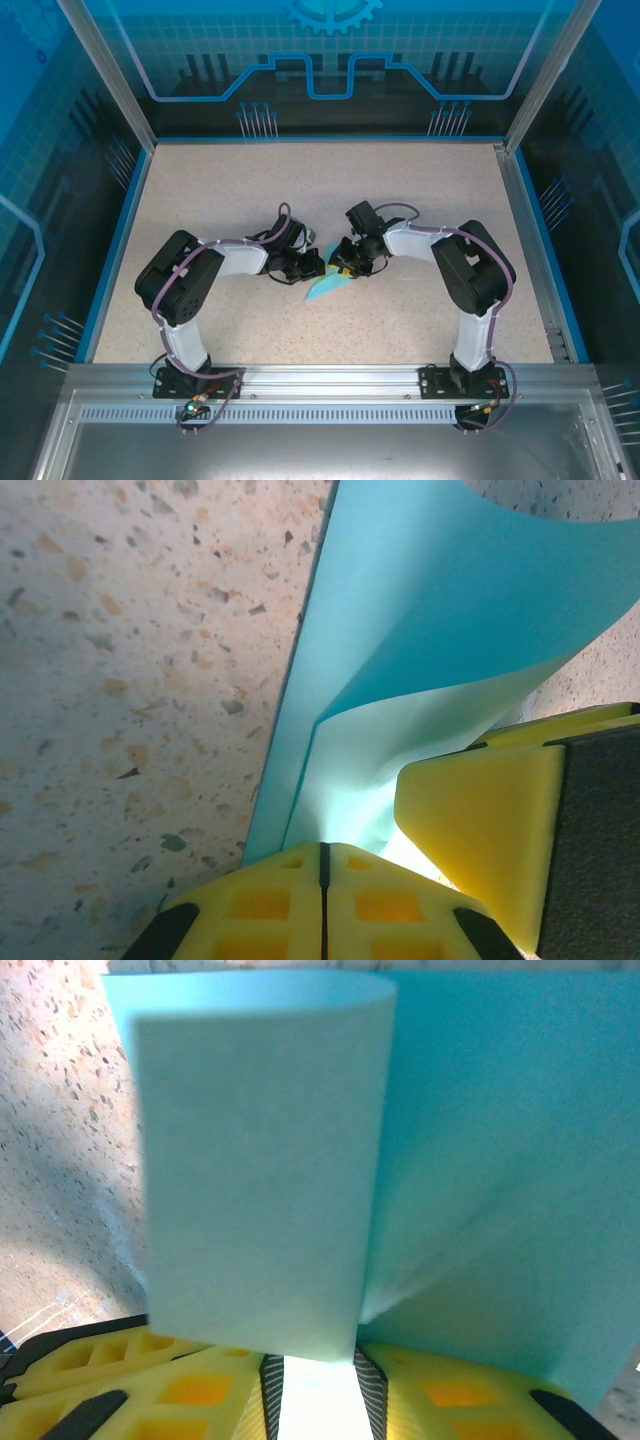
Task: Fold a paper plane with a square sheet of paper (pick it up from the middle)
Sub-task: Fourth fold the wing at the center of the table.
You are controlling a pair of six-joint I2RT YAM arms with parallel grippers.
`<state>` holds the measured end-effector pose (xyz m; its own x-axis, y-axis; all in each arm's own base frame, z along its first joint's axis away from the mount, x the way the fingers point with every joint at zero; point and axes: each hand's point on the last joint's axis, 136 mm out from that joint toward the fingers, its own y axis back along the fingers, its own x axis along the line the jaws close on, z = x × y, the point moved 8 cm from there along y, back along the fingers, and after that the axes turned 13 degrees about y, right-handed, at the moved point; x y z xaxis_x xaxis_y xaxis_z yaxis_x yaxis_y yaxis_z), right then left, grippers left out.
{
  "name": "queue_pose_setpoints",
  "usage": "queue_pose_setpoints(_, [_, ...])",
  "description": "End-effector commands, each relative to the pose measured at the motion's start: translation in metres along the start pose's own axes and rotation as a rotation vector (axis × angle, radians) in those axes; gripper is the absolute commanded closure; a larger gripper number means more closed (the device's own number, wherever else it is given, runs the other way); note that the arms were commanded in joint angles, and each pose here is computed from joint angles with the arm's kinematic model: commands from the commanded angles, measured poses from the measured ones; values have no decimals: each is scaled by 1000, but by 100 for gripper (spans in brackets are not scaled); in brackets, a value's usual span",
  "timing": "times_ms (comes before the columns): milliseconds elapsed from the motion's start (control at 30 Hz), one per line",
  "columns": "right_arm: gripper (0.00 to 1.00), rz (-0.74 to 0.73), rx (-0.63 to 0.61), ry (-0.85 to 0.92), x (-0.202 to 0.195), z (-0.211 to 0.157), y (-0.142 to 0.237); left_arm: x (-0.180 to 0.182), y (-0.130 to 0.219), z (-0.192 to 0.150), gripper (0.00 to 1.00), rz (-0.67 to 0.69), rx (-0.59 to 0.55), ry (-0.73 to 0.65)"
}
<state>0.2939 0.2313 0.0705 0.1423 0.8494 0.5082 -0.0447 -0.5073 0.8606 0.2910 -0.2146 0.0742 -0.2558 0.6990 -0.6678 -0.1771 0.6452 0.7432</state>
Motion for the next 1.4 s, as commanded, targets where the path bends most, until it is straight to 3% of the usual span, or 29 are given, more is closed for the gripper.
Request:
queue_pose_setpoints(0, [68, -356, 161, -118, -83, -37, -41, 7, 0, -1, 94, 66, -4, 1])
queue_pose_setpoints(200, [68, -227, 98, -35, -55, -24, -25, 18, -5, -5, 97, 110, 24, 13])
queue_pose_setpoints(433, [63, -45, -122, 182, -9, -7, 43, 29, -8, -10, 98, 155, 52, 19])
queue_pose_setpoints(533, [66, -11, -164, 271, -1, -8, 56, 32, -10, -11, 99, 165, 59, 24])
queue_pose_setpoints(733, [83, 67, -153, 369, 10, -12, 46, 35, -11, -11, 99, 176, 66, 30])
queue_pose_setpoints(900, [90, 89, -132, 396, 15, -10, 31, 36, -11, -12, 100, 189, 66, 34])
queue_pose_setpoints(1367, [93, 129, -85, 412, 11, -4, -3, 39, -13, -13, 100, 210, 80, 45])
